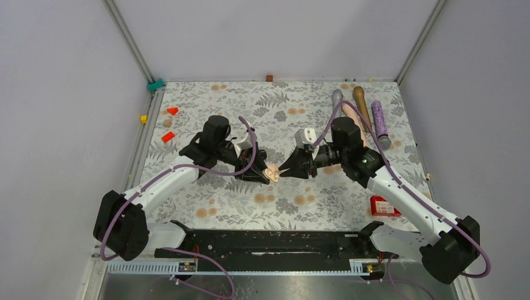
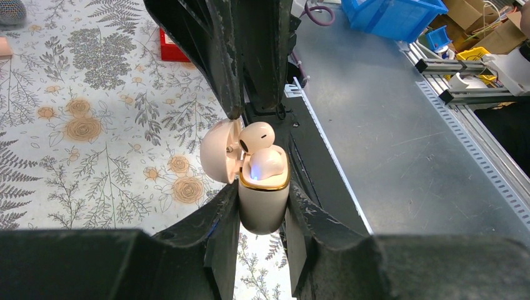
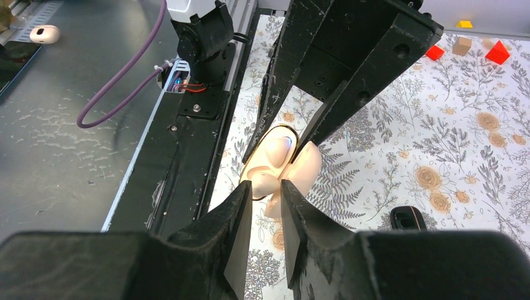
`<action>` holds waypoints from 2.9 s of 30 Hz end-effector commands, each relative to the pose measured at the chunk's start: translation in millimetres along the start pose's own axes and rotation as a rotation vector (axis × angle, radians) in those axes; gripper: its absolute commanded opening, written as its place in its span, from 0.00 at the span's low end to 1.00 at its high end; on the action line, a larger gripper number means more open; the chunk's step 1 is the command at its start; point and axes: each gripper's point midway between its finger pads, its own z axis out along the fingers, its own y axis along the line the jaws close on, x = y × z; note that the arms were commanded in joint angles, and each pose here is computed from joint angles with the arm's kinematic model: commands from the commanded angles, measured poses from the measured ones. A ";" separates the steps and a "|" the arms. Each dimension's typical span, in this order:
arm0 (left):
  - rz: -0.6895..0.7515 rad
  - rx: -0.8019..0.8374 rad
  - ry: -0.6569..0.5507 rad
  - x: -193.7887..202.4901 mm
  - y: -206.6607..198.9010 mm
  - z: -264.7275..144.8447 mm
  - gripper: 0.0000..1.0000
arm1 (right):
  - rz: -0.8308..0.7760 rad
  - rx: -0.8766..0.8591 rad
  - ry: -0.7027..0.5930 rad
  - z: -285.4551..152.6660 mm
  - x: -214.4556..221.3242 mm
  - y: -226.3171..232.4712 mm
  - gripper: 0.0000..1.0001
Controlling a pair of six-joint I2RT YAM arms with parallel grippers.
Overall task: Insert the wireless bluetooth earbuds into the charging case
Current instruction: Place the earbud in the charging case, then close the charging case.
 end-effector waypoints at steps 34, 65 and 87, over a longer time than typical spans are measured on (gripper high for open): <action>0.087 -0.011 -0.013 -16.2 0.1 0.1 0.00 | -0.042 -0.008 0.069 2.8 -7.3 10.8 0.43; 0.088 -0.011 -0.010 -12.6 0.7 0.4 0.00 | -0.102 0.020 0.084 -7.3 -34.7 19.0 0.53; 0.118 -0.017 -0.011 -13.6 -1.6 -0.5 0.00 | 0.092 0.610 0.006 -32.2 -4.9 -97.9 0.99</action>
